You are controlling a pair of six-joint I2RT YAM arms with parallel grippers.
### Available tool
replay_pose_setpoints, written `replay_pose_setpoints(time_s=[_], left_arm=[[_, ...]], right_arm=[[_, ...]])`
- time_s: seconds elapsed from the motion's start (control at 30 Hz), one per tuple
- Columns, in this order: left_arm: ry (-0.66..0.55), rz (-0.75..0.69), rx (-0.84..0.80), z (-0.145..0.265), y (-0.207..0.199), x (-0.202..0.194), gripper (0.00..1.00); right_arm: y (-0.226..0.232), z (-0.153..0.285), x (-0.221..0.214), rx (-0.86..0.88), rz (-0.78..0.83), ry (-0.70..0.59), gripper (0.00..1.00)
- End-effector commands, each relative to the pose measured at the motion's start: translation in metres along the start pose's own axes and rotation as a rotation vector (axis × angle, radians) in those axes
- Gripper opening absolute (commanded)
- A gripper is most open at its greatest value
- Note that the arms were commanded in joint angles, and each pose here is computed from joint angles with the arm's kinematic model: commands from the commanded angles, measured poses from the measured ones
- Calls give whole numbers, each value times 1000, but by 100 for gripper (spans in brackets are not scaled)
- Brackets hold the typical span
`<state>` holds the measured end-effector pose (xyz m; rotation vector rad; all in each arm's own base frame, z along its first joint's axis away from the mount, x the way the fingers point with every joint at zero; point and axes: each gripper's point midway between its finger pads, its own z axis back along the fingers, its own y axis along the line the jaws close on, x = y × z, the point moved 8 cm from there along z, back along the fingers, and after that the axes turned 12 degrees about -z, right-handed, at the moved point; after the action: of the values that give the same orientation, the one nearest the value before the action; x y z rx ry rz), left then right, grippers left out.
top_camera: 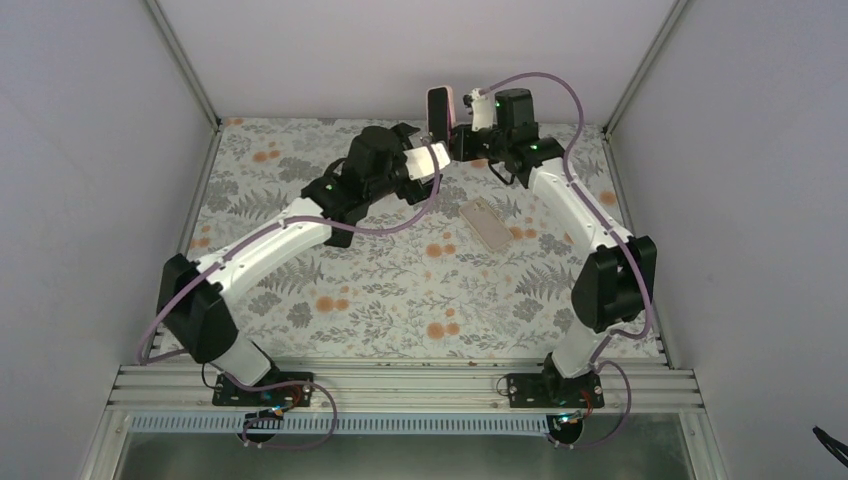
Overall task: Take the phone out of the phone case
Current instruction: Remove the phone case from the phone.
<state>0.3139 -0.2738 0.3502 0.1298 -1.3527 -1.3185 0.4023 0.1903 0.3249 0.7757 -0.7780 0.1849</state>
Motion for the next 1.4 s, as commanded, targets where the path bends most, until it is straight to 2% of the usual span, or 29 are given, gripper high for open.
replay_pose_setpoints(time_s=[0.0,0.2,0.67,0.9,0.93,1.03,1.13,1.27,1.37], left_arm=[[-70,51,26,-14,12,14,100],[-65,66,3,-34,7,12,100],[-1,70,143,-49,11,-3,100],[77,110,224,-58,16,-19,93],[105,116,228,-63,16,-21,91],[186,178,281,-71,23,-28,71],[197,255,347,-66,24,-27,53],[133,238,571,-43,29,-10,40],[75,240,670,-36,41,1,38]], right_arm=[[27,10,32,26,-8,-160,3],[32,14,33,44,-7,-176,3],[41,17,29,68,23,-174,3],[48,33,29,66,33,-211,3],[49,34,29,68,29,-213,3],[53,38,30,84,16,-221,3],[57,41,28,111,12,-222,3],[58,28,13,134,-9,-163,3],[62,21,4,134,8,-140,3]])
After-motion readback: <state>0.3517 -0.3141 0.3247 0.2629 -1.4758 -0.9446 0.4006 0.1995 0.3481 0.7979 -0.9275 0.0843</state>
